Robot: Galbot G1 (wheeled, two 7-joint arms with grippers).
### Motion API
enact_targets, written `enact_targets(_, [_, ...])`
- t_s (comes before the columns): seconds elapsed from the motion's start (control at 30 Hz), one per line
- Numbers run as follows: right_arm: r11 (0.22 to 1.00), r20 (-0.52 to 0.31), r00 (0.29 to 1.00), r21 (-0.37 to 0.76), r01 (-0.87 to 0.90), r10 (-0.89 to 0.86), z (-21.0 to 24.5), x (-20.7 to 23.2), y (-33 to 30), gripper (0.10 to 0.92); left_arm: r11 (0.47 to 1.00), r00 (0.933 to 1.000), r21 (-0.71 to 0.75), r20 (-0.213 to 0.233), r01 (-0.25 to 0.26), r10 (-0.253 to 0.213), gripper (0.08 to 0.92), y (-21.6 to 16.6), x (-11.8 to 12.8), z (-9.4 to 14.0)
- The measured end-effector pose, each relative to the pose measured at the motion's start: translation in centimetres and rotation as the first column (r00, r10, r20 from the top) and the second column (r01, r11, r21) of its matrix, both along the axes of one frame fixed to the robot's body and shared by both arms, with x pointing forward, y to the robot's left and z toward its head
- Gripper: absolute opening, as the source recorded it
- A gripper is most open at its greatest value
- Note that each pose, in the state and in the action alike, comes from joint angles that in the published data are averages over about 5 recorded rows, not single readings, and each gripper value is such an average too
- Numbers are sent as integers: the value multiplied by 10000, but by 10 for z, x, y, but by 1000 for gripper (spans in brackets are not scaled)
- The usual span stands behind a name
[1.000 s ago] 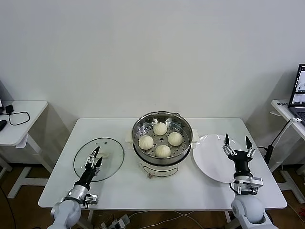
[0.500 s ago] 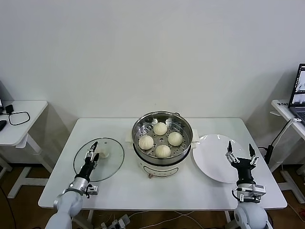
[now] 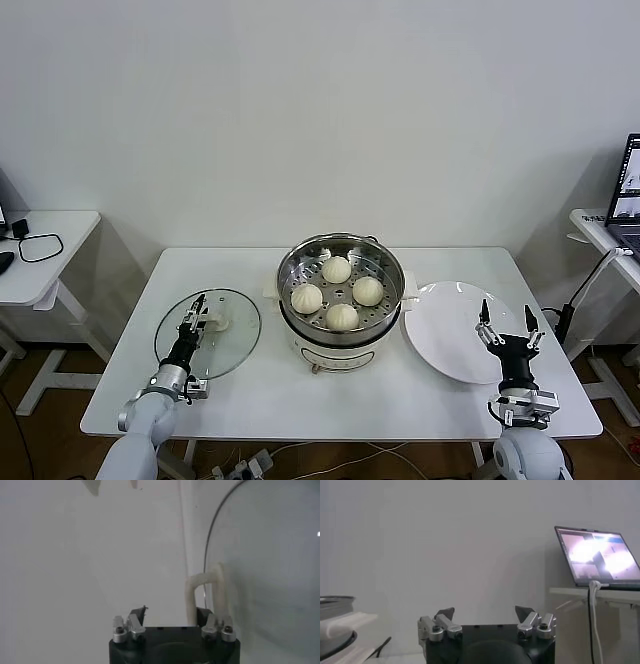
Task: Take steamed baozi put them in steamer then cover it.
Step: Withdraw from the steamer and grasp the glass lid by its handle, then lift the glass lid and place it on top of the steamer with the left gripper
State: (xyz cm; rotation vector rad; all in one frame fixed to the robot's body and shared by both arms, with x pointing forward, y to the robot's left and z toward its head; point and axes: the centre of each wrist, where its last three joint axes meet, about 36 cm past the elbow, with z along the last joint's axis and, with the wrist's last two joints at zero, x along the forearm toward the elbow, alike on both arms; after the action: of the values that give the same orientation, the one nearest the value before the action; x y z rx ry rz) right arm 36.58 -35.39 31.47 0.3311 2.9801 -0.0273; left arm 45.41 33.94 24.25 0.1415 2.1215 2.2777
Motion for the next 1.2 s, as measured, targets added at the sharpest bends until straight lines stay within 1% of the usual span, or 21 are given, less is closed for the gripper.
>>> enact_targets(0.3, [10000, -156, 9999, -78, 47, -48, -4, 1, -8, 823, 9995, 10000, -302, -33, -9, 8, 245, -1, -3, -1])
enact_targets(0.4, [9999, -211, 9997, -82, 86, -88, -6, 2, -11, 823, 9992, 10000, -396, 53, 0, 2, 193, 1, -4, 1])
enact_targets(0.6, [9999, -267, 9995, -84, 138, -140, -11, 3, -15, 823, 9983, 9993, -567, 340, -124, 143, 187, 8, -8, 13])
enact_targets(0.73, [9999, -329, 9993, -64, 156, -158, -17, 4, -16, 823, 9973, 9961, -673, 808, -289, 343, 187, 18, -8, 36])
enact_targets(0.83, [9998, -378, 9991, -47, 196, -198, -20, 4, -17, 823, 9965, 9892, -707, 1364, -437, 530, 187, 27, -5, 64])
enact_targets(0.93, [9997, -440, 9987, -22, 251, -252, -24, 3, -18, 823, 9961, 9784, -756, 1979, -448, 590, 187, 31, -3, 98])
enact_targets(1.07, [9995, -525, 9981, 22, 308, -306, -29, 1, -17, 823, 9956, 9605, -916, 2746, -199, 445, 187, 20, -4, 143])
enact_targets(1.2, [9994, -579, 9978, 29, 336, -334, -31, -1, -16, 823, 9926, 9411, -1167, 3381, 331, 84, 187, -9, -10, 183])
